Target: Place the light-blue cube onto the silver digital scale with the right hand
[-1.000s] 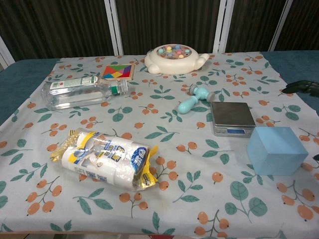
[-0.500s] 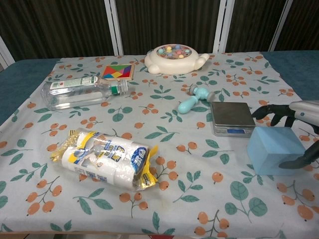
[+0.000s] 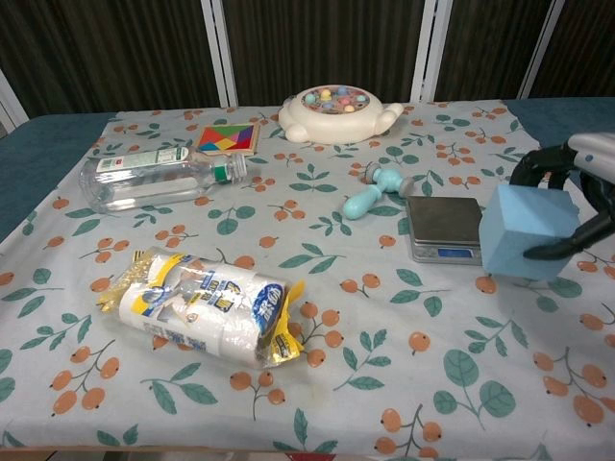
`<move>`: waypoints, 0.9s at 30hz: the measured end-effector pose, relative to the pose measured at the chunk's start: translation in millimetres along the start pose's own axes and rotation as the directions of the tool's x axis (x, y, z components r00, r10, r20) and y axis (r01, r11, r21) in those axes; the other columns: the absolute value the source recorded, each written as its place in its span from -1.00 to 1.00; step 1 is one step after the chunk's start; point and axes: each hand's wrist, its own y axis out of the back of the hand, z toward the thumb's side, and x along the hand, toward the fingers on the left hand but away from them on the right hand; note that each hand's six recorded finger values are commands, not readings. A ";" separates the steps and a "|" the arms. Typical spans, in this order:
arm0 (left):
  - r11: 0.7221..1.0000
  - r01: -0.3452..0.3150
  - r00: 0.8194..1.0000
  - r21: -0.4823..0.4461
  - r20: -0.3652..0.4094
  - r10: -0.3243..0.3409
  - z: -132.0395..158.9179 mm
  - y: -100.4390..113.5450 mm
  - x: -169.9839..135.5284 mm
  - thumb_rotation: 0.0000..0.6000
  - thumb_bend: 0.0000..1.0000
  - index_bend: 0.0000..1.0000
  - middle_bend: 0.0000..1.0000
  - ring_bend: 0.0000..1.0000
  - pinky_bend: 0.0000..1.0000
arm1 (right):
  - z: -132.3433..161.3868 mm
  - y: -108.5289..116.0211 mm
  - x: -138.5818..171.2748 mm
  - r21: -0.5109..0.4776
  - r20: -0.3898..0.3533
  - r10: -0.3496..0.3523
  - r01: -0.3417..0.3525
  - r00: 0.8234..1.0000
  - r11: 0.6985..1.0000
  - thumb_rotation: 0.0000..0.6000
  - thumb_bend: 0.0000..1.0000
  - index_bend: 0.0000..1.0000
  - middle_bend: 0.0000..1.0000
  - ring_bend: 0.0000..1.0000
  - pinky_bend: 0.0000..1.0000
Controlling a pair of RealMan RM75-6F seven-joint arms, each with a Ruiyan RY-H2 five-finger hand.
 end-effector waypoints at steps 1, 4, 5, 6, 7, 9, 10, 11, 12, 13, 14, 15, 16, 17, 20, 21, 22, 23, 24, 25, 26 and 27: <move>1.000 0.000 1.000 0.000 0.000 0.000 0.0 0.0 0.1 1.00 -0.26 -0.85 -1.00 -0.93 -0.41 | -0.8 3.8 -3.3 -0.001 0.006 -0.014 0.014 1.000 1.000 1.00 -0.59 0.60 0.27 0.42 0.65; 1.000 0.002 1.000 0.002 0.001 -0.002 0.4 -0.6 0.4 1.00 -0.25 -0.85 -1.00 -0.93 -0.41 | -2.6 16.0 -17.7 -0.008 0.024 -0.053 0.053 0.998 0.999 1.00 -0.59 0.60 0.27 0.42 0.65; 1.000 0.004 1.000 0.003 0.002 -0.004 0.6 -0.9 0.3 1.00 -0.26 -0.85 -1.00 -0.93 -0.41 | -3.3 19.0 -22.4 -0.010 0.029 -0.061 0.061 0.998 0.998 1.00 -0.59 0.60 0.27 0.41 0.65; 1.000 0.006 1.000 0.003 0.002 -0.006 0.8 -1.3 0.4 1.00 -0.26 -0.85 -1.00 -0.93 -0.41 | -4.1 21.8 -28.6 -0.013 0.034 -0.066 0.067 0.997 0.998 1.00 -0.59 0.60 0.27 0.40 0.64; 1.000 0.007 1.000 0.004 0.003 -0.007 1.1 -1.6 0.6 1.00 -0.26 -0.85 -1.00 -0.93 -0.41 | -4.4 22.9 -33.0 -0.014 0.036 -0.066 0.066 0.997 0.998 1.00 -0.59 0.59 0.27 0.37 0.63; 1.000 0.007 1.000 0.004 0.004 -0.007 1.3 -1.7 0.9 1.00 -0.26 -0.85 -1.00 -0.93 -0.41 | -5.2 24.0 -43.2 -0.020 0.038 -0.061 0.062 0.997 0.998 1.00 -0.59 0.58 0.27 0.35 0.60; 1.000 0.008 1.000 0.005 0.004 -0.008 1.3 -1.8 0.9 1.00 -0.26 -0.85 -1.00 -0.93 -0.41 | -5.5 24.6 -47.2 -0.024 0.038 -0.060 0.061 0.997 0.998 1.00 -0.59 0.58 0.27 0.33 0.59; 1.000 0.008 1.000 0.005 0.003 -0.008 1.3 -1.8 1.0 1.00 -0.26 -0.85 -1.00 -0.93 -0.41 | -5.8 25.0 -50.1 -0.028 0.040 -0.060 0.061 0.997 0.998 1.00 -0.59 0.57 0.27 0.30 0.56; 1.000 0.009 1.000 0.005 0.003 -0.009 1.3 -2.0 1.0 1.00 -0.26 -0.85 -1.00 -0.93 -0.41 | -6.1 24.8 -52.7 -0.032 0.040 -0.059 0.060 0.997 0.998 1.00 -0.59 0.55 0.27 0.26 0.53; 1.000 0.010 1.000 0.005 0.003 -0.010 1.3 -2.2 1.2 1.00 -0.26 -0.85 -1.00 -0.93 -0.41 | -6.5 24.5 -54.7 -0.033 0.041 -0.057 0.058 0.998 0.998 1.00 -0.59 0.53 0.27 0.23 0.51; 1.000 0.011 1.000 0.006 0.003 -0.011 1.3 -2.5 1.3 1.00 -0.26 -0.85 -1.00 -0.93 -0.41 | -7.0 24.0 -57.3 -0.033 0.041 -0.054 0.055 0.998 0.998 1.00 -0.59 0.48 0.26 0.20 0.48; 1.000 0.011 1.000 0.007 0.003 -0.011 1.3 -2.4 1.7 1.00 -0.26 -0.85 -1.00 -0.93 -0.41 | -7.7 22.8 -61.8 -0.035 0.042 -0.048 0.049 0.998 0.998 1.00 -0.59 0.42 0.24 0.17 0.46; 1.000 0.011 1.000 0.008 0.002 -0.011 1.3 -2.6 1.8 1.00 -0.26 -0.85 -1.00 -0.93 -0.41 | -8.2 21.4 -65.8 -0.038 0.042 -0.040 0.041 0.998 0.998 1.00 -0.59 0.37 0.22 0.15 0.45; 1.000 0.011 1.000 0.009 0.002 -0.012 1.4 -2.9 1.7 1.00 -0.26 -0.85 -1.00 -0.93 -0.41 | -8.5 19.7 -70.0 -0.043 0.042 -0.030 0.031 0.999 0.999 1.00 -0.59 0.29 0.18 0.10 0.41; 1.000 0.015 1.000 0.006 0.002 -0.015 1.1 -3.2 1.5 1.00 -0.25 -0.85 -1.00 -0.93 -0.41 | -6.1 15.4 -82.3 -0.070 0.034 -0.003 0.005 0.999 0.998 1.00 -0.59 0.08 0.05 -0.04 0.28; 1.000 0.017 1.000 0.006 0.002 -0.017 1.2 -3.3 1.5 1.00 -0.25 -0.85 -1.00 -0.93 -0.41 | -4.5 14.6 -85.4 -0.080 0.029 0.003 -0.001 1.000 0.997 1.00 -0.59 -0.02 -0.02 -0.12 0.21; 1.000 0.017 1.000 0.007 0.004 -0.017 1.5 -3.4 1.5 1.00 -0.26 -0.85 -1.00 -0.93 -0.41 | -3.7 13.9 -86.8 -0.086 0.026 0.008 -0.006 1.000 0.996 1.00 -0.59 -0.06 -0.06 -0.16 0.18; 1.000 0.017 1.000 0.007 0.005 -0.017 1.7 -3.3 1.7 1.00 -0.26 -0.85 -1.00 -0.93 -0.41 | -3.0 12.9 -87.5 -0.092 0.023 0.014 -0.012 1.000 0.996 1.00 -0.59 -0.16 -0.14 -0.25 0.10; 1.000 0.018 1.000 0.008 0.006 -0.018 1.9 -3.4 1.9 1.00 -0.26 -0.85 -1.00 -0.93 -0.41 | -2.3 11.8 -88.1 -0.099 0.019 0.023 -0.021 1.000 0.995 1.00 -0.59 -0.24 -0.21 -0.33 0.03; 1.000 0.019 1.000 0.008 0.009 -0.019 2.5 -3.6 1.9 1.00 -0.26 -0.85 -1.00 -0.93 -0.41 | -1.9 11.2 -88.5 -0.105 0.015 0.028 -0.027 0.999 0.994 1.00 -0.59 -0.31 -0.26 -0.38 -0.03; 1.000 0.020 1.000 0.009 0.011 -0.020 3.0 -3.7 2.0 1.00 -0.25 -0.85 -1.00 -0.93 -0.41 | -1.7 10.9 -88.7 -0.110 0.012 0.033 -0.032 0.999 0.993 1.00 -0.59 -0.34 -0.28 -0.41 -0.05; 1.000 0.020 1.000 0.008 0.012 -0.020 3.4 -3.8 2.1 1.00 -0.26 -0.85 -1.00 -0.93 -0.41 | -1.5 10.7 -88.7 -0.117 0.008 0.039 -0.038 0.999 0.992 1.00 -0.59 -0.42 -0.34 -0.48 -0.11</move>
